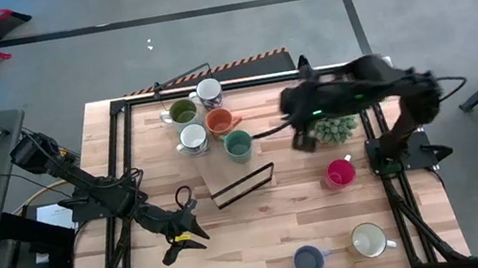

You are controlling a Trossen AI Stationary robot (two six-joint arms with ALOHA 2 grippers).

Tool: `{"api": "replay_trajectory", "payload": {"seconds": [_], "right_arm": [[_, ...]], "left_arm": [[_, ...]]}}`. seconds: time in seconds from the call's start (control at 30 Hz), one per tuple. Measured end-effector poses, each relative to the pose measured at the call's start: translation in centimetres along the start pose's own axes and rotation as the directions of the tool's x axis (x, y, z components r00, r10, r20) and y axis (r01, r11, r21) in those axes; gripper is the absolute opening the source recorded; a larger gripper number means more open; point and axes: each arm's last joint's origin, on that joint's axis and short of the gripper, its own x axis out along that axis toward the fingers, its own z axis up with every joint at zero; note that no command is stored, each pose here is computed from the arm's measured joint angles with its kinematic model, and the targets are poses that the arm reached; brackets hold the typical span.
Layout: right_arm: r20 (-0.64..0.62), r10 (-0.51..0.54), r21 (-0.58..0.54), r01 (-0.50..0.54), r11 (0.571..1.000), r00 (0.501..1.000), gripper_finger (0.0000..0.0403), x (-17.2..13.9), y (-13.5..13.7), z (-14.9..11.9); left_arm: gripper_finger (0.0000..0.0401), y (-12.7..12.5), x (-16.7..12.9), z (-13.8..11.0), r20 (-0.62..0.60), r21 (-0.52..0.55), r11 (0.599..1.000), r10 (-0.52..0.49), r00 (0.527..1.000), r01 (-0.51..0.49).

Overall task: Place coffee mugs
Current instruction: Put the red mug on the shelf

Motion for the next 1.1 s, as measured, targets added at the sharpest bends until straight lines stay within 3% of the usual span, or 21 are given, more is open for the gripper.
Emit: {"api": "replay_trajectory", "payload": {"seconds": [0.13,0.23,0.4,0.57,0.73,1.1], "right_arm": [[0.087,-0.008,0.005,0.008,1.0,0.996,0.0078,-3.3,-0.4,-2.1],[0.108,-0.034,0.038,0.03,0.999,0.994,0.0078,-3.4,-0.2,-5.0],[0.272,0.015,0.109,-0.046,0.993,0.962,0.0078,-0.4,0.8,-11.1],[0.515,0.08,0.191,-0.205,0.96,0.854,0.0078,2.4,0.4,-16.6],[0.561,0.125,0.225,-0.295,0.929,0.819,0.0078,5.4,0.5,-21.5],[0.697,0.15,0.186,-0.38,0.906,0.701,0.0078,11.1,2.0,-26.9]], "left_arm": [[0.0117,0.0,0.0,0.0,0.0,0.0,1.0,0.0,1.0,0.0],[0.0117,0.0,0.0,0.0,0.0,0.0,1.0,0.001,1.0,-0.001],[0.0117,0.0,0.0,0.0,0.001,-0.002,1.0,0.001,1.0,-0.001],[0.0117,0.0,0.0,0.0,-0.001,-0.076,0.997,0.002,1.0,-0.002],[0.0117,0.0,0.0,0.0,-0.004,-0.148,0.989,0.003,1.0,-0.004],[0.0117,0.4,0.0,0.1,0.002,-0.205,0.978,0.031,1.0,-0.03]]}}
